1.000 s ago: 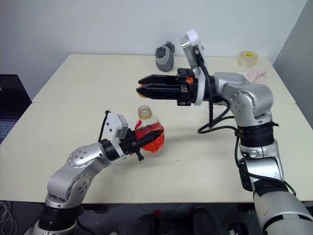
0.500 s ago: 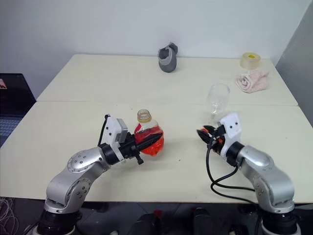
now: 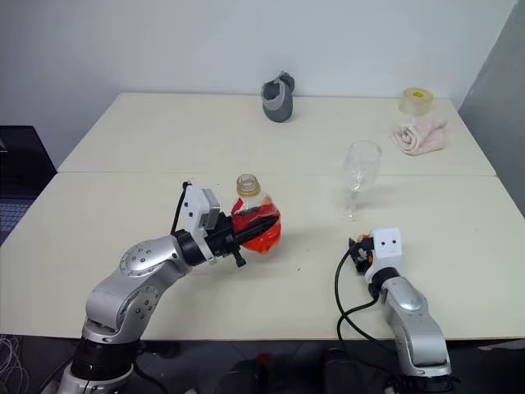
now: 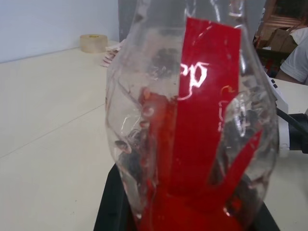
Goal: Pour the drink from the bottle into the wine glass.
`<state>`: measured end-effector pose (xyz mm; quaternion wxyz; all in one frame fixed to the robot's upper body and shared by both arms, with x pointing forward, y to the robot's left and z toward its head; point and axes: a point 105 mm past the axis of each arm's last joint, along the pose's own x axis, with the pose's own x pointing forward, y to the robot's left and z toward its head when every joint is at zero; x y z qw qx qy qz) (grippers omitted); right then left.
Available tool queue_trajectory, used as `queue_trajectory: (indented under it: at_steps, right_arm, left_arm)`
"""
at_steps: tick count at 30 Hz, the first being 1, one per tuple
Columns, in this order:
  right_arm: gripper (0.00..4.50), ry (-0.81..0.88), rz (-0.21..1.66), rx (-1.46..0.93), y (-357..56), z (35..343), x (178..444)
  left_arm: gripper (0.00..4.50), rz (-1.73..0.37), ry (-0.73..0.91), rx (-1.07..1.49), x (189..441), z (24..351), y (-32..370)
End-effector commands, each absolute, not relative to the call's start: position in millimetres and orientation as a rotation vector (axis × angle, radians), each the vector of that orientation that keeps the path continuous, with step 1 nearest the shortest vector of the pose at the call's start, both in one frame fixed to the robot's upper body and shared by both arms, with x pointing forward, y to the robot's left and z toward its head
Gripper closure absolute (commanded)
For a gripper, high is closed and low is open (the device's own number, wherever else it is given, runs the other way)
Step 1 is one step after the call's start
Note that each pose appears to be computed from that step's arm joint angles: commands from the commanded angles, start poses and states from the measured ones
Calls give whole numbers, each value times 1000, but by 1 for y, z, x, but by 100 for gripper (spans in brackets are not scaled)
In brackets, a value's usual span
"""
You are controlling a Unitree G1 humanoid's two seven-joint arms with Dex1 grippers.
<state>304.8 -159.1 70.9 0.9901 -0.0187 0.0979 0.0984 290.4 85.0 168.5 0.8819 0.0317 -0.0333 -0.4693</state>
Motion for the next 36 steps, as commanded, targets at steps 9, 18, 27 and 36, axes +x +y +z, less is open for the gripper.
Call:
queue_trajectory:
  at_steps: [9,18,27,36]
  right_arm:
    - [3,37,454,-124,-155,152,295]
    - [3,-7,1192,-106,-65,176,256]
    - [3,-124,1220,-83,-25,193,290]
    - [1,-146,1183,-66,-21,193,297]
  left_arm:
    - [360,-711,-146,77,308,188,128]
    - [360,-168,-165,61,357,183,209]
    - [360,37,-203,73,393,173,251]
    - [329,83,-186,55,409,144,264]
